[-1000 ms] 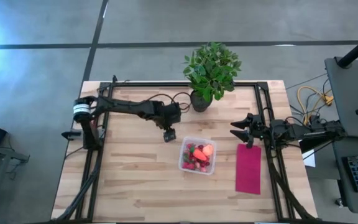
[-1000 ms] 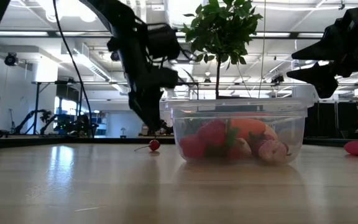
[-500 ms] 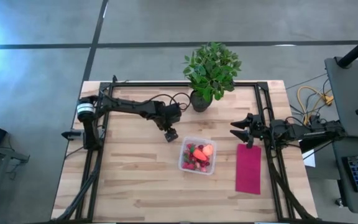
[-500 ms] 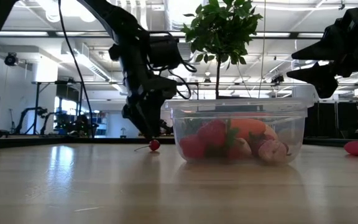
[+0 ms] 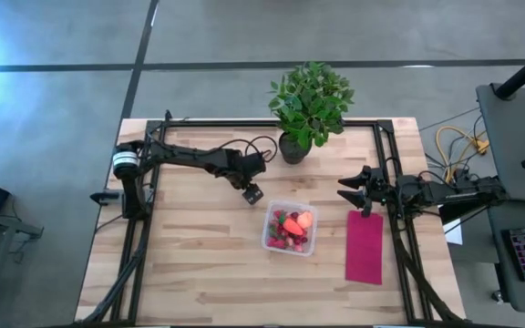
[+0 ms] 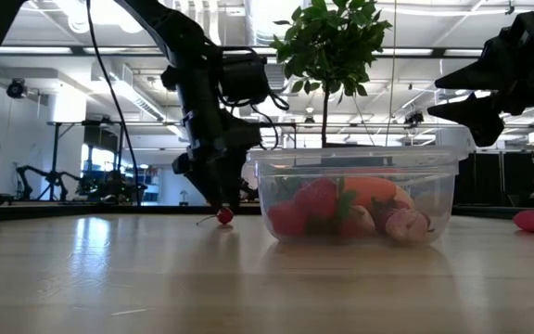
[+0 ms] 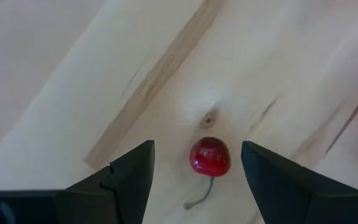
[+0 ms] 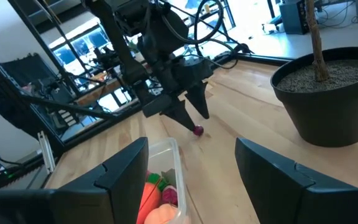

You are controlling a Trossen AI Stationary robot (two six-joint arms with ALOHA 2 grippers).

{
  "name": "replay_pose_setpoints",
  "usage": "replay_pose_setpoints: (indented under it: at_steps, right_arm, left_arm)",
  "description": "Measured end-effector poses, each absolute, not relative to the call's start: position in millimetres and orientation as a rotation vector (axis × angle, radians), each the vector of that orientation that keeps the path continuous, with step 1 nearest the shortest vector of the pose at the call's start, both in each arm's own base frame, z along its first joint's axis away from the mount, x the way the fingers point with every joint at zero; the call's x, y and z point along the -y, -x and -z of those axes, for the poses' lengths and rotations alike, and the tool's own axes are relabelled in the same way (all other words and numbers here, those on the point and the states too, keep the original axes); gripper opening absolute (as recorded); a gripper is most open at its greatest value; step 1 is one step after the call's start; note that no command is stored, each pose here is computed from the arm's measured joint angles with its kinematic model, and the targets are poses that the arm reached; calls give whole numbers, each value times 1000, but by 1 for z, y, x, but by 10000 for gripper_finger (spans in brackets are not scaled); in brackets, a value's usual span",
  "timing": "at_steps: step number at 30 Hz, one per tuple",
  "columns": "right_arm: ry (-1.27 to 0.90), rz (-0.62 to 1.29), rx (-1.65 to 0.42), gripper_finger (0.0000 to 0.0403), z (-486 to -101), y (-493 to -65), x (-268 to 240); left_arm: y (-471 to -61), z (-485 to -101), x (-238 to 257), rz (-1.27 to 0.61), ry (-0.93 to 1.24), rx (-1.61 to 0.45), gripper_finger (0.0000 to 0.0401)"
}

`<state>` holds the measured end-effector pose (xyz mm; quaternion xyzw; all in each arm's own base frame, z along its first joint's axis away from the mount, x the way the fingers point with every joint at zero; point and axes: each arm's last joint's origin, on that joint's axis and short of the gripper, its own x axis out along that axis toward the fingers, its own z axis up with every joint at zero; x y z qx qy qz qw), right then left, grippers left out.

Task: Pick and placing Produce into tupperware
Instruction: Put the red cherry into the transparent bin

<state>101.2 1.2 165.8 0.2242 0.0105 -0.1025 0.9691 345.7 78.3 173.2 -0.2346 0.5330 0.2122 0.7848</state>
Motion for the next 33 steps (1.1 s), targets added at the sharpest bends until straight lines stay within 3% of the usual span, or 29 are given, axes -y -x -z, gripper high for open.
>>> replay_pose_setpoints:
  at_steps: [20,33]
  right_arm:
    - [-453,207,-20,233,-166,-101,-1]
    - [-453,207,-20,233,-166,-101,-1]
  left_arm:
    - [-351,-158,-66,-545,637,-1193,222]
    - [-351,-158,-67,-553,618,-1190,112]
